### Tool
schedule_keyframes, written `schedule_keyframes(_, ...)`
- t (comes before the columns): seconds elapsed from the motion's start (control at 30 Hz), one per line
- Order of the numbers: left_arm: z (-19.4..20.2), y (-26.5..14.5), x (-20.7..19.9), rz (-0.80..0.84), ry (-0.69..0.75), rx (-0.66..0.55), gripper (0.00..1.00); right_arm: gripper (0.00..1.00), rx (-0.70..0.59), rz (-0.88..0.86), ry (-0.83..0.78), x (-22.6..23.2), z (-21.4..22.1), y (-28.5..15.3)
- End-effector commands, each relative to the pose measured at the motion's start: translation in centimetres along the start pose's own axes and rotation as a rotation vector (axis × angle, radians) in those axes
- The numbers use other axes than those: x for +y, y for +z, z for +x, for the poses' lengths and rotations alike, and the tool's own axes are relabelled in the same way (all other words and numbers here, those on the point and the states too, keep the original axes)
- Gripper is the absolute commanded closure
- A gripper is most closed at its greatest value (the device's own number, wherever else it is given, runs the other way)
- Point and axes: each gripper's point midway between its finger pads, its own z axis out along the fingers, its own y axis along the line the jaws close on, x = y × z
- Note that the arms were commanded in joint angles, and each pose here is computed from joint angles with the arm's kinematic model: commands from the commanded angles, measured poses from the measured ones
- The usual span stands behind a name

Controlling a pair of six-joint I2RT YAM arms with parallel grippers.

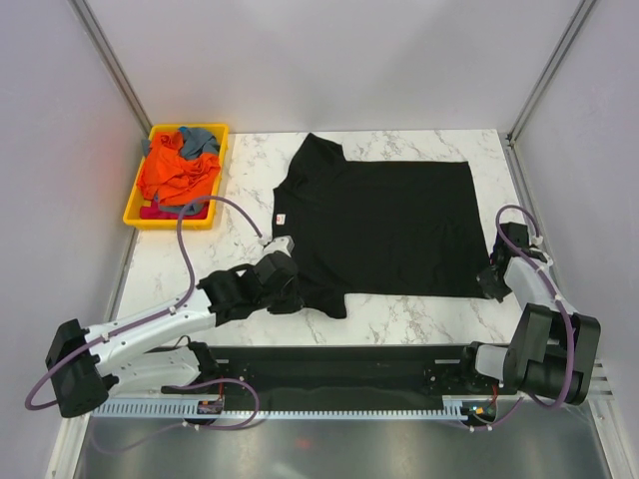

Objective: Fold and stack the t-shirts
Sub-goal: Flatten the tshirt out

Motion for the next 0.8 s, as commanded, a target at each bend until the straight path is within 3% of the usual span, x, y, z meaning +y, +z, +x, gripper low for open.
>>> schedule_keyframes(0.0, -2.7, -2.1, -0.7, 0.004, 0.007, -0.105, 0.98, 1.00, -0.084, -0.026, 0.011, 0.7, -2.2, -0.8)
schedule_keyframes(0.47, -8.7, -8.7, -2.6, -0.002, 0.037, -0.276, 0.98, 1.00, -0.303, -0.285, 0.000, 3.6, -8.6, -12.0)
schedule_keyframes(0.6, -12.1, -12.2, -4.5, 0.014, 0.061, -0.369, 0.98, 1.00, -0.356, -0.374, 0.016, 4.6, -10.4, -16.1)
schedule_keyframes(0.77, -18.5, -20.4, -8.4, 0.099, 0.124, -0.555, 0.98, 1.00, -0.437, -0.551, 0.031, 6.6, -13.7, -24.8)
